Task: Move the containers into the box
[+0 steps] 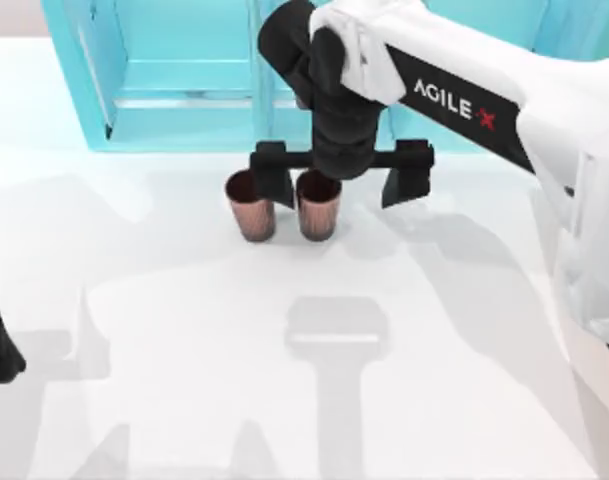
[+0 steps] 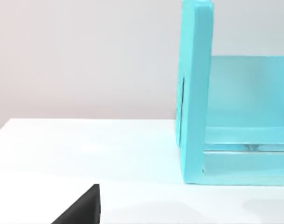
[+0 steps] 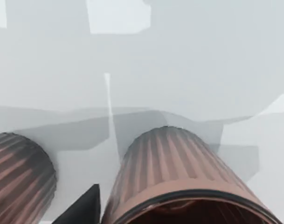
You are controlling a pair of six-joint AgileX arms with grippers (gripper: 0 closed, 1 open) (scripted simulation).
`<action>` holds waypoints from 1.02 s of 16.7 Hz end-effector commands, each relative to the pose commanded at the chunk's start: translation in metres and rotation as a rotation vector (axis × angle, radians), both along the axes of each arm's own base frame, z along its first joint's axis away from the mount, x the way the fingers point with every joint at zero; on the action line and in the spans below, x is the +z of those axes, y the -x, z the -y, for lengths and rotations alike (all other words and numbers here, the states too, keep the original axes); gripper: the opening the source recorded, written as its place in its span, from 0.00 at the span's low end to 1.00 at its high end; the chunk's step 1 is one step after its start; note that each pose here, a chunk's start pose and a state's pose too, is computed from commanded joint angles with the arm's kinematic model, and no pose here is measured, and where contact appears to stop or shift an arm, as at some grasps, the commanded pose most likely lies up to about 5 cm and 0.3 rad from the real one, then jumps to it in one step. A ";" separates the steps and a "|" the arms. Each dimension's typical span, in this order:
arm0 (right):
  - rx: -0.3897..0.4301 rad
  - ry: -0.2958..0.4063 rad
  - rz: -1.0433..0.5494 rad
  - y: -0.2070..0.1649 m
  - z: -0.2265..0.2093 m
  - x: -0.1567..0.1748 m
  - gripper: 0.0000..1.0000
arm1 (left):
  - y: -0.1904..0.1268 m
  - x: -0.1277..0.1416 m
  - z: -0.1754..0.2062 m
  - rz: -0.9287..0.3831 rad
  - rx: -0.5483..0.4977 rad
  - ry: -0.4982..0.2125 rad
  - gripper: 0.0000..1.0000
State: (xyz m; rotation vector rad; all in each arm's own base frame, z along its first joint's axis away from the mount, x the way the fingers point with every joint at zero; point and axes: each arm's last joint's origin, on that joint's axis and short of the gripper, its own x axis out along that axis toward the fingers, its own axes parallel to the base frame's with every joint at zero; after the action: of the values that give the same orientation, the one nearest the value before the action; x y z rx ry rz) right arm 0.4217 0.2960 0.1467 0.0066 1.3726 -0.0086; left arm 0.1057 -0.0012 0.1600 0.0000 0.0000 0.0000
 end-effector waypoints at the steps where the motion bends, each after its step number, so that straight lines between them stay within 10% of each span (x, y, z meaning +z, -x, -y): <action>1: 0.000 0.000 0.000 0.000 0.000 0.000 1.00 | 0.000 0.000 0.000 0.000 0.000 0.000 1.00; 15: 0.000 0.000 0.000 0.000 0.000 0.000 0.02 | 0.000 0.000 0.000 0.000 0.000 0.000 1.00; 17: 0.000 0.000 0.000 0.000 0.000 0.000 0.00 | 0.000 0.000 0.000 0.000 0.000 0.000 1.00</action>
State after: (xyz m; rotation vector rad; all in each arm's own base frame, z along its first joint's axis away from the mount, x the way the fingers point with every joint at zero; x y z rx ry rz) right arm 0.4217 0.2960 0.1467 0.0066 1.3726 -0.0086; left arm 0.1057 -0.0012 0.1600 0.0000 0.0000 0.0000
